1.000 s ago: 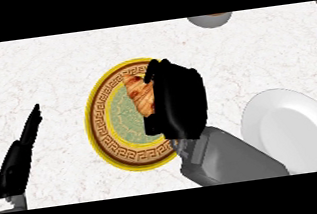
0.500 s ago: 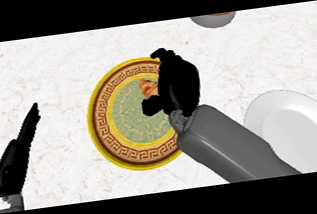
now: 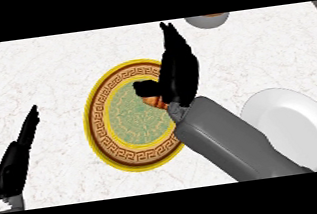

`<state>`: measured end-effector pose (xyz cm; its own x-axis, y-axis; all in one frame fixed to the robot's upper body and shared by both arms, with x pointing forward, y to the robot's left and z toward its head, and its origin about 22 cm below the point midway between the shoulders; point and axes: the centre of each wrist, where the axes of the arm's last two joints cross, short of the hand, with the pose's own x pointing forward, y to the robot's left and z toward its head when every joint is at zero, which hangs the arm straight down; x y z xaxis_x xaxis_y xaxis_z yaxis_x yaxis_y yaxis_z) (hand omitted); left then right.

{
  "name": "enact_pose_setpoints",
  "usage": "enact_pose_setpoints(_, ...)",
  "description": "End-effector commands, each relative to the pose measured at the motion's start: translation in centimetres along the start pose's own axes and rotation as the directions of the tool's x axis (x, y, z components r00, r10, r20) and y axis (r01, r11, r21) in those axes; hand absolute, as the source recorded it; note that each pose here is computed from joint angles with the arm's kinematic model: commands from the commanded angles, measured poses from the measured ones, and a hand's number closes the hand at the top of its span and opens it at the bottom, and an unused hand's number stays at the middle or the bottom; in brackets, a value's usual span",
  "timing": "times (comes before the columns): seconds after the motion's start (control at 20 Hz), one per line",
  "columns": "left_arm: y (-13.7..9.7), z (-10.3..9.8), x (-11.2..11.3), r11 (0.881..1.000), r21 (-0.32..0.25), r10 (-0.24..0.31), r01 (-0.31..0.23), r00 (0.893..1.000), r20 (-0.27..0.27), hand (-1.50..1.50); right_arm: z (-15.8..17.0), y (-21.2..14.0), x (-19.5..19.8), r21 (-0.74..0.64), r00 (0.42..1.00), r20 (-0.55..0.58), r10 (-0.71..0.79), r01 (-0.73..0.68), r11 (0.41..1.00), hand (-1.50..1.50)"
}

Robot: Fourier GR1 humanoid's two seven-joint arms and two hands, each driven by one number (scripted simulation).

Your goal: Pick the croissant from the plate and place it in the plate

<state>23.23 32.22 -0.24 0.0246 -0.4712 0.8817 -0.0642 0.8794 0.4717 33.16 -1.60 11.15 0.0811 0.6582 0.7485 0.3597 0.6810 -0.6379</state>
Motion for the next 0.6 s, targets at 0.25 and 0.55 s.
enact_pose_setpoints(0.25, 1.6, 1.4, -0.9, 0.999, 0.039, -0.004, 0.006, 0.999, -0.045, 0.0, 0.6, -2.2, -2.0, -0.256, 0.916, -0.125, -0.382, 0.342, 0.904, -1.5)
enact_pose_setpoints(0.55, 1.0, 1.9, -1.7, 0.998, 0.064, 0.012, -0.01, 0.999, -0.042, 0.0, 5.0, -6.1, -7.0, -0.309, 0.886, -0.023, -0.463, 0.434, 0.846, -1.5)
